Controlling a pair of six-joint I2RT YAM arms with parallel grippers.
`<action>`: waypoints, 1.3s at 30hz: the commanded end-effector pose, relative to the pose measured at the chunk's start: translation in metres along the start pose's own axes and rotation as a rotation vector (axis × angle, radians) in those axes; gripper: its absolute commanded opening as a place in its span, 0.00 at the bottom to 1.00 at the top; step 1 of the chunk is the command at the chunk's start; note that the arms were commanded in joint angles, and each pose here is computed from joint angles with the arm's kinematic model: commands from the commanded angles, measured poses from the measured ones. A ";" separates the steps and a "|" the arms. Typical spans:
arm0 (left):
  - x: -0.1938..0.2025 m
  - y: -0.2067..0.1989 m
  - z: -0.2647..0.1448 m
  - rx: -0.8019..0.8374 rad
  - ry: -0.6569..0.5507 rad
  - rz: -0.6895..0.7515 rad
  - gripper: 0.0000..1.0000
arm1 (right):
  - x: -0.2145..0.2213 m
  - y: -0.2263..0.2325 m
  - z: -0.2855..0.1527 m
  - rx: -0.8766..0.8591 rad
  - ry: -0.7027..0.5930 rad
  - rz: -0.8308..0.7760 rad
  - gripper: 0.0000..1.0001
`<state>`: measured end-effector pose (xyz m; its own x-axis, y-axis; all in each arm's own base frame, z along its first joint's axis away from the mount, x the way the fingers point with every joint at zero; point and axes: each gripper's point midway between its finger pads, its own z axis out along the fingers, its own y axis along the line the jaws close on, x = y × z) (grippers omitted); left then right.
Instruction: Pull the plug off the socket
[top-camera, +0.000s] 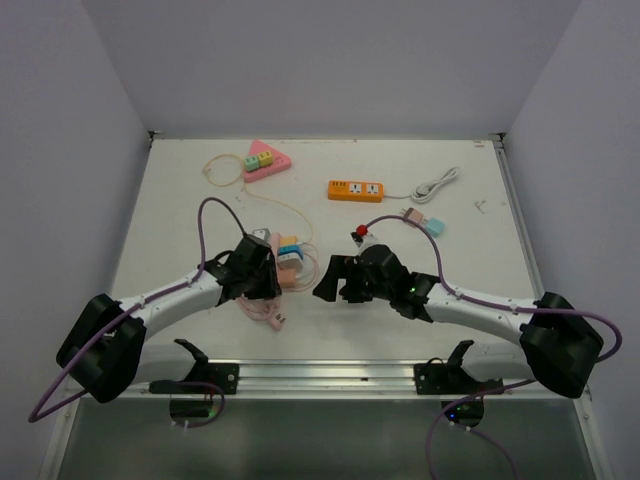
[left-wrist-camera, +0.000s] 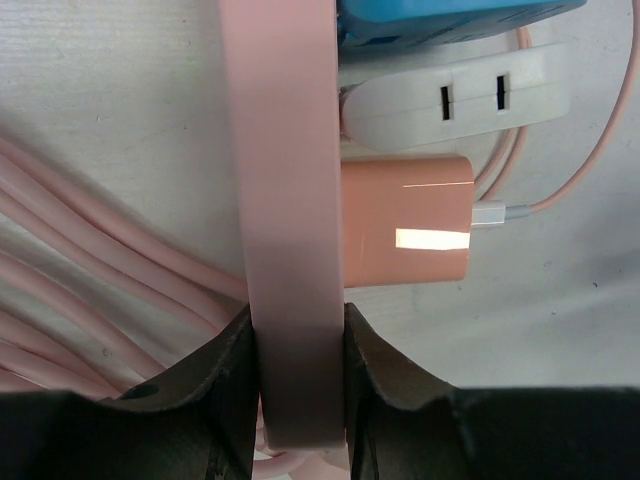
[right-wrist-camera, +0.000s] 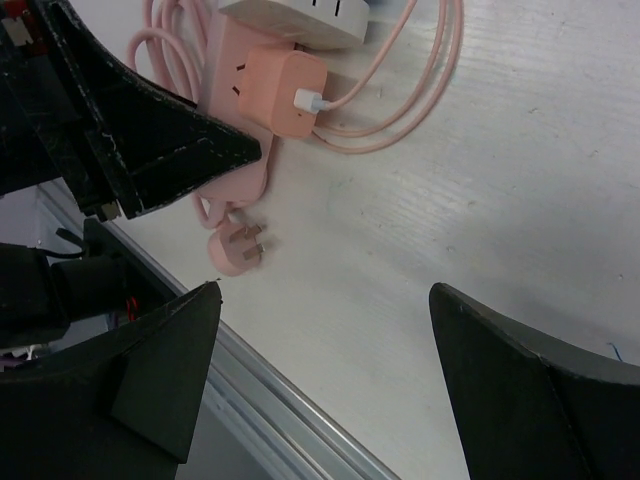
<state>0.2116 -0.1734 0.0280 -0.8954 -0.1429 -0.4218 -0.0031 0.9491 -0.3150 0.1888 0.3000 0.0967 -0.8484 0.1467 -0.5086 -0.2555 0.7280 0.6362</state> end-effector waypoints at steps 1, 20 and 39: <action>-0.003 -0.004 0.003 0.022 -0.039 -0.022 0.09 | -0.019 0.017 0.011 -0.062 -0.094 0.050 0.89; 0.008 -0.026 -0.003 0.246 -0.103 -0.103 0.00 | -0.037 0.043 0.076 -0.121 -0.151 0.168 0.72; 0.012 -0.015 0.001 0.206 -0.109 -0.108 0.00 | -0.019 0.060 0.117 -0.205 -0.033 0.213 0.42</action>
<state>0.2062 -0.1849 0.0288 -0.8341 -0.2823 -0.4739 -0.0054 0.8633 -0.5047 0.2393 0.3994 0.0449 -0.8870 0.2951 -0.3552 -0.1072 0.6166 0.7799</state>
